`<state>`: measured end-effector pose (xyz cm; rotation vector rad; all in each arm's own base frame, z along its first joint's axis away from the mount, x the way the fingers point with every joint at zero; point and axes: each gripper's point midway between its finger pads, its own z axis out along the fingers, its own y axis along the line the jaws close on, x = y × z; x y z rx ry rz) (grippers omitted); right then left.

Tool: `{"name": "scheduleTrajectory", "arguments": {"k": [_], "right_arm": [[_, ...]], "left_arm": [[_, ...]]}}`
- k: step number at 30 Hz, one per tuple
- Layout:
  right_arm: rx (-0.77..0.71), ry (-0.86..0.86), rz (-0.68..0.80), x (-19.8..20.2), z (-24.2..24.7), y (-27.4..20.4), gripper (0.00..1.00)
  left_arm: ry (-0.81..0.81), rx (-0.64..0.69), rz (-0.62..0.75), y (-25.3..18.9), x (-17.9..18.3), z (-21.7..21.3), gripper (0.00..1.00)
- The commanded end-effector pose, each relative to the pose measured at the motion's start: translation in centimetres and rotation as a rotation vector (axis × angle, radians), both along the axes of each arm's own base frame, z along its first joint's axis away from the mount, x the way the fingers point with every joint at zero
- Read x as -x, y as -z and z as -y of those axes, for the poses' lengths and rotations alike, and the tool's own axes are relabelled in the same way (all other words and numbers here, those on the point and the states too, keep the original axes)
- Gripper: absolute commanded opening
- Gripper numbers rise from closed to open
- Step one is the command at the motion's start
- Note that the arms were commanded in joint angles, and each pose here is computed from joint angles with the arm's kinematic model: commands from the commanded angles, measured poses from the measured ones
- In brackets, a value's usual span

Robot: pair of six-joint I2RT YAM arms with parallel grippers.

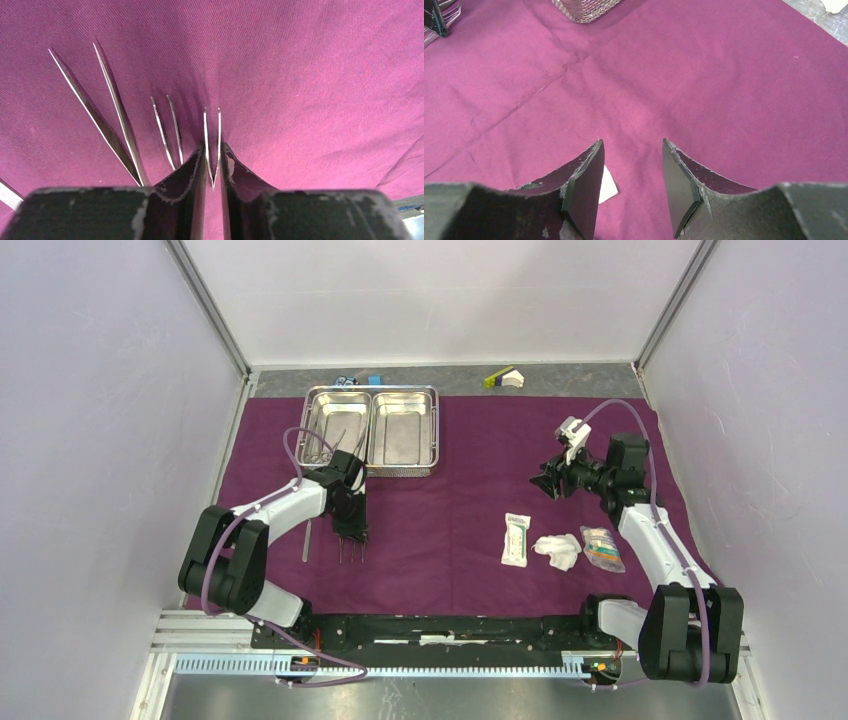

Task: Open and lay out the surgical kit
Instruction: Place the medical item in the surgical kit.

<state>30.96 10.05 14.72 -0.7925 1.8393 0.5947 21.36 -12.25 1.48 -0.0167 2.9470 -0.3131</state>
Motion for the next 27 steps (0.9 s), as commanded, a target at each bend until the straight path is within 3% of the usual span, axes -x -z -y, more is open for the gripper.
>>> {"name": "scheduleTrajectory", "arguments": {"k": [1,27], "right_arm": [[-0.014,-0.005,0.028,-0.2,-0.1,-0.6,0.53],[-0.014,-0.001,0.024,-0.3,0.1,-0.4,0.53]], "left_arm": [[-0.029,0.011,0.009,0.0,-0.2,0.1,0.23],[-0.008,0.04,0.076,-2.1,-0.8,0.4,0.34]]}}
